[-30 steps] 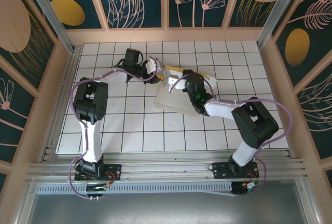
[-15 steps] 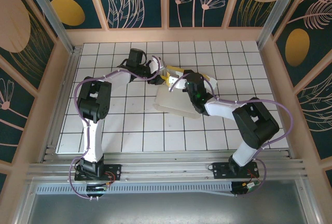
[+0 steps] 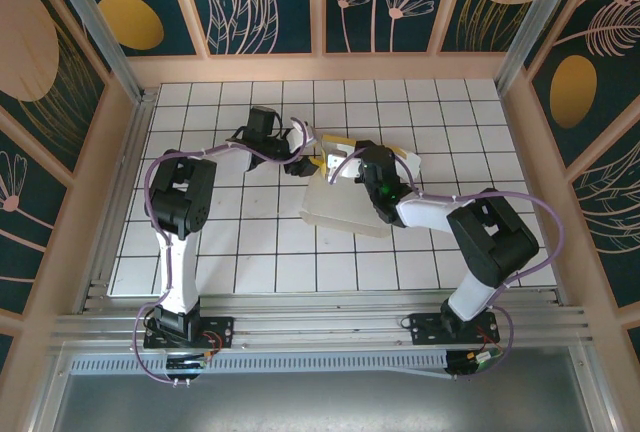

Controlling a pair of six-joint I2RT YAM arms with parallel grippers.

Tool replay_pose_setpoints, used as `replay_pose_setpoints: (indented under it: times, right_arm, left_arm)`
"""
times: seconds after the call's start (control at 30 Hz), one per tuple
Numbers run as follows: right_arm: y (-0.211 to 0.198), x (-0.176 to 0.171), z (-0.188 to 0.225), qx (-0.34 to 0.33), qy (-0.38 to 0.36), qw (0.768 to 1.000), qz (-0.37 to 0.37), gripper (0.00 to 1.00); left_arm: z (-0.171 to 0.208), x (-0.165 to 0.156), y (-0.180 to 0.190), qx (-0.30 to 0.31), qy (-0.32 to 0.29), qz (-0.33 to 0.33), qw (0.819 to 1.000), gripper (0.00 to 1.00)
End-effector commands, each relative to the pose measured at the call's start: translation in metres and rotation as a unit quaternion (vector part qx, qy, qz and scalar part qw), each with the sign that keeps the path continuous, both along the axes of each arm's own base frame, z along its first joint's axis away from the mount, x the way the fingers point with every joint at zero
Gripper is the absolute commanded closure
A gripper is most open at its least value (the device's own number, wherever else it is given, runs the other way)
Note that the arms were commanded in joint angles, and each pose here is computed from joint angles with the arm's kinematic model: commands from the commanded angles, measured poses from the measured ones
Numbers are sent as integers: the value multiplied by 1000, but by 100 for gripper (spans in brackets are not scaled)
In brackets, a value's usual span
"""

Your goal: Fold the paper box

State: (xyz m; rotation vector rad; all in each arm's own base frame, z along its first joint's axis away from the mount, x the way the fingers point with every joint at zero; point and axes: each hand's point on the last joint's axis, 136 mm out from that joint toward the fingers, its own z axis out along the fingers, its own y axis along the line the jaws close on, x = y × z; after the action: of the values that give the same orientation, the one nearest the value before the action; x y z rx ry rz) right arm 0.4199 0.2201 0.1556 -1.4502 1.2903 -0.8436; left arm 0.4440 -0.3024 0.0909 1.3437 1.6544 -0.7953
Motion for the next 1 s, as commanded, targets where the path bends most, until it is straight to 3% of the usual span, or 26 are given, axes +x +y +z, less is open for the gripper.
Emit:
replay_pose_setpoints:
  times: [0.0,0.33,0.73,0.97]
  right_arm:
    - [-1,-6,2,-1,-3,1000,16,100]
    - [-7,-14,-13,-30,7,999,19,100]
    - [-1,-14,-22,-28,16,999,24,100]
    - [-2,-17,-31,-50,19,998,31,100]
  left_arm:
    - [22,-15,-5,0,-40,-43,998,31]
    - [32,-20,-9,-39,-25,-54,997,36]
    - [48,-3,-15,-109,19,17,994,34]
    - [30,-6,-13,-99,56,33,993,34]
